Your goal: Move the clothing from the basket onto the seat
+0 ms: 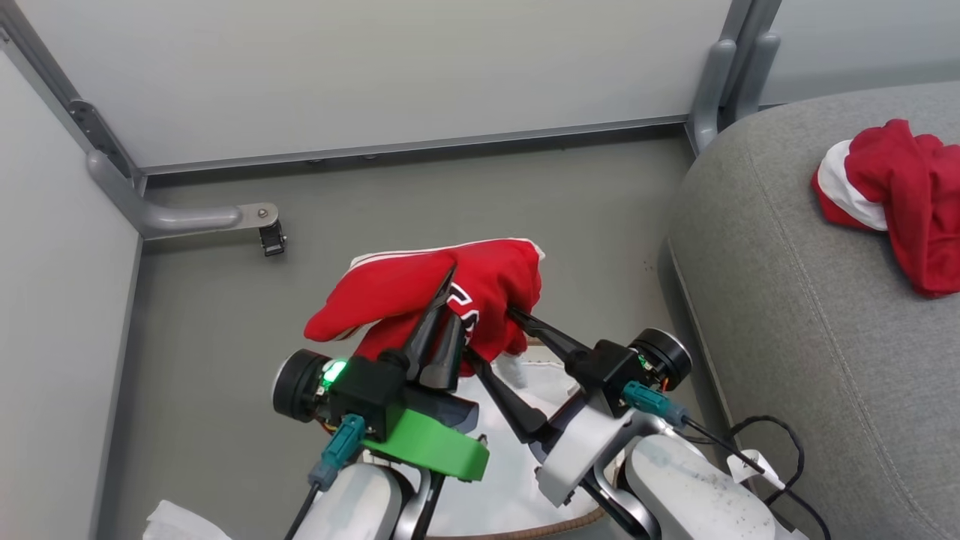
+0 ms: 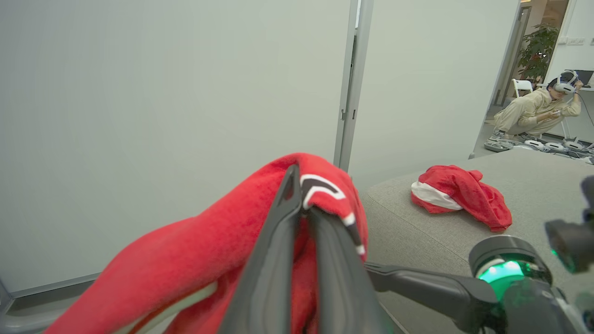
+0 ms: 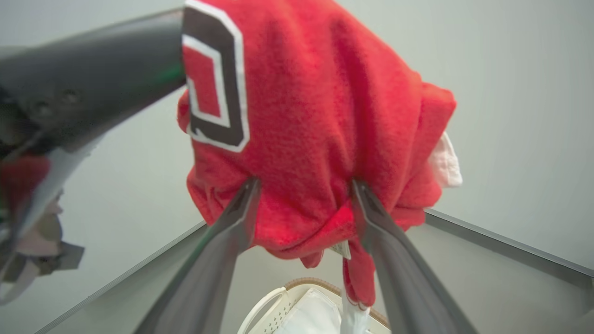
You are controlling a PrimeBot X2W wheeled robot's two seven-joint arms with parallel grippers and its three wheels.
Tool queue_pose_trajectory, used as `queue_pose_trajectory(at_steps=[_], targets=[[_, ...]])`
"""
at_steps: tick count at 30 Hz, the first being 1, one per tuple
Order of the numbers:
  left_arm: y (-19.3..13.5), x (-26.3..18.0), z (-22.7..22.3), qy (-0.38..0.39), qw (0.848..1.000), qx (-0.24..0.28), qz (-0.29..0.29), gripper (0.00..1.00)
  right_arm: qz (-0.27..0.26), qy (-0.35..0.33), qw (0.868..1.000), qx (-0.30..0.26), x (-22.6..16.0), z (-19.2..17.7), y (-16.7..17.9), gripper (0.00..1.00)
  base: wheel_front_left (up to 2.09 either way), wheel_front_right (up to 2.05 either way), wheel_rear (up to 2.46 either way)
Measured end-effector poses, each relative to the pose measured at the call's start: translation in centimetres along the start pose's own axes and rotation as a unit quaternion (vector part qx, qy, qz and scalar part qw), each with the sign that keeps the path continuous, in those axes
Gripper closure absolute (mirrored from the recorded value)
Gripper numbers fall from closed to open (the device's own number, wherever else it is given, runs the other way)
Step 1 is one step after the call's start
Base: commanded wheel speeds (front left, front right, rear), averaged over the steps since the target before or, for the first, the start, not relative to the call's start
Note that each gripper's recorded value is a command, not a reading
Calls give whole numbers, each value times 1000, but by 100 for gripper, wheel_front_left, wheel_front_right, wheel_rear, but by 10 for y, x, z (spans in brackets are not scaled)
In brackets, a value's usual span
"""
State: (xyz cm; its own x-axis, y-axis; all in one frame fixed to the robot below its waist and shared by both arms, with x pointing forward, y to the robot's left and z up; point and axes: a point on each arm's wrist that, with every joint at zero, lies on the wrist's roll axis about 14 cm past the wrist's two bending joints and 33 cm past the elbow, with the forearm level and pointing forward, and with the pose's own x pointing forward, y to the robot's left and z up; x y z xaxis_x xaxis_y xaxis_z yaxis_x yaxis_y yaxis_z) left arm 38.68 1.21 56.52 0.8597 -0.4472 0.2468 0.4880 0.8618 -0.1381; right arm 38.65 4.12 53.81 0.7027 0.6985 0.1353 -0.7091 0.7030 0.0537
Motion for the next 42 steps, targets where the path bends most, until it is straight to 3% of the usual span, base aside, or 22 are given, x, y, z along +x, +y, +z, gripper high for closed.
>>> queue_pose_trajectory(at_steps=[21,25,38,39,40,41,42], targets=[[-19,-11,-8,19,998,-53,-25,100,5,2,1000,7,20,-4,-2,0,0,0,0],[-16,-13,-12,24,998,-52,-20,100,13,-3,1000,16,26,-3,1,100,0,0,0],[-13,-9,-17,30,998,-53,-17,100,-20,-27,999,32,24,9,-19,100,0,0,0],[-13,-8,-17,29,998,-51,-17,97,-25,-30,999,33,23,11,-22,100,0,0,0],[-14,-7,-17,29,998,-50,-18,76,-30,-33,998,36,21,12,-25,100,0,0,0],[-14,-7,-17,28,998,-50,-20,60,-33,-34,998,37,20,12,-26,100,0,0,0],[-15,-6,-17,28,998,-50,-22,59,-37,-38,998,38,18,14,-28,100,0,0,0]])
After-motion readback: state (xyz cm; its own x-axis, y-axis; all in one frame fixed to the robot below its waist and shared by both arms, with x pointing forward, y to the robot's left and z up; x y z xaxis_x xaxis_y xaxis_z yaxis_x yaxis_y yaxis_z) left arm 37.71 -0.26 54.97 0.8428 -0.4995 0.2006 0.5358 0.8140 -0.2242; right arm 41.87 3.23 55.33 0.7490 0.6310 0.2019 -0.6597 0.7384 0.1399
